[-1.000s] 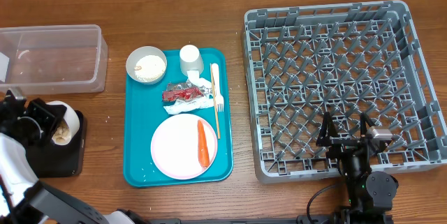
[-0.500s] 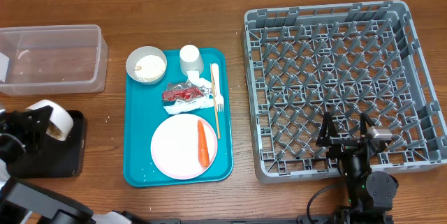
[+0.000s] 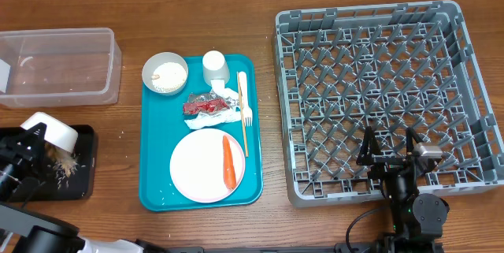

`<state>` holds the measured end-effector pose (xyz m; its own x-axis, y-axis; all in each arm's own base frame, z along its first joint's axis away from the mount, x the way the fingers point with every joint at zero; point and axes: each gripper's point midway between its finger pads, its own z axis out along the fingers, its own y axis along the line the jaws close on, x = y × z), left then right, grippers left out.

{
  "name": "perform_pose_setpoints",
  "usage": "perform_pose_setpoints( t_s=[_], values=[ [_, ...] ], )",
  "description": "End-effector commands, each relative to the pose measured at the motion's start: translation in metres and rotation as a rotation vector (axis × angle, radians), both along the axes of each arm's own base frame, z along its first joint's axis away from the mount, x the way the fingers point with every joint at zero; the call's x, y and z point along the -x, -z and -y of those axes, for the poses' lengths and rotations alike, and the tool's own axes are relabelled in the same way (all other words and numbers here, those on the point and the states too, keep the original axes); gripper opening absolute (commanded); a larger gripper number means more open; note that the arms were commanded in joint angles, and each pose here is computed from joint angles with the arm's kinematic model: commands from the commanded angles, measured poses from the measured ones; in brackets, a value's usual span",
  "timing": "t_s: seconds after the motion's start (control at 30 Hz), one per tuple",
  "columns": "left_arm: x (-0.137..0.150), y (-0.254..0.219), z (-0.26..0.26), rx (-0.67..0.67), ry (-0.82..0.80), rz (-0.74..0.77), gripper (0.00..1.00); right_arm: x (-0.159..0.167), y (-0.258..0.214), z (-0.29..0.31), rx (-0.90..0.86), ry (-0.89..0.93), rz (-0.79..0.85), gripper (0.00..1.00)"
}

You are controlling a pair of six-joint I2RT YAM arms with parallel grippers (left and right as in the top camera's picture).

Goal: Sort waste into correct bins and load items into the dishwasher rack
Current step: 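Tilt the white bowl with the left gripper to dump peanut shells onto the black tray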

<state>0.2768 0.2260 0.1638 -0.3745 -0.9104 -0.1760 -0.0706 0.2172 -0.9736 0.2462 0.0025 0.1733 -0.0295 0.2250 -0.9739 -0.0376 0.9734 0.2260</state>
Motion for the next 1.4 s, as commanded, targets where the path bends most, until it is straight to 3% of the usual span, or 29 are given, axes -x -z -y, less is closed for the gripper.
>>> perform_pose_setpoints(
  t_s=[0.0, 0.83, 1.13, 1.37],
  values=[
    [0.001, -0.003, 0.001, 0.034, 0.015, 0.094, 0.04, 0.000, 0.002, 0.003, 0.008, 0.014, 0.004, 1.00],
    [0.007, 0.005, -0.015, 0.132, -0.022, 0.118, 0.04, 0.000, 0.002, 0.003, 0.008, 0.014, 0.004, 1.00],
    [0.002, 0.000, -0.002, 0.058, 0.010, 0.115, 0.04, 0.000, 0.002, 0.003, 0.008, 0.014, 0.004, 1.00],
    [0.006, -0.020, 0.017, -0.182, 0.006, -0.071, 0.04, 0.000, 0.002, 0.003, 0.008, 0.014, 0.004, 1.00]
  ],
)
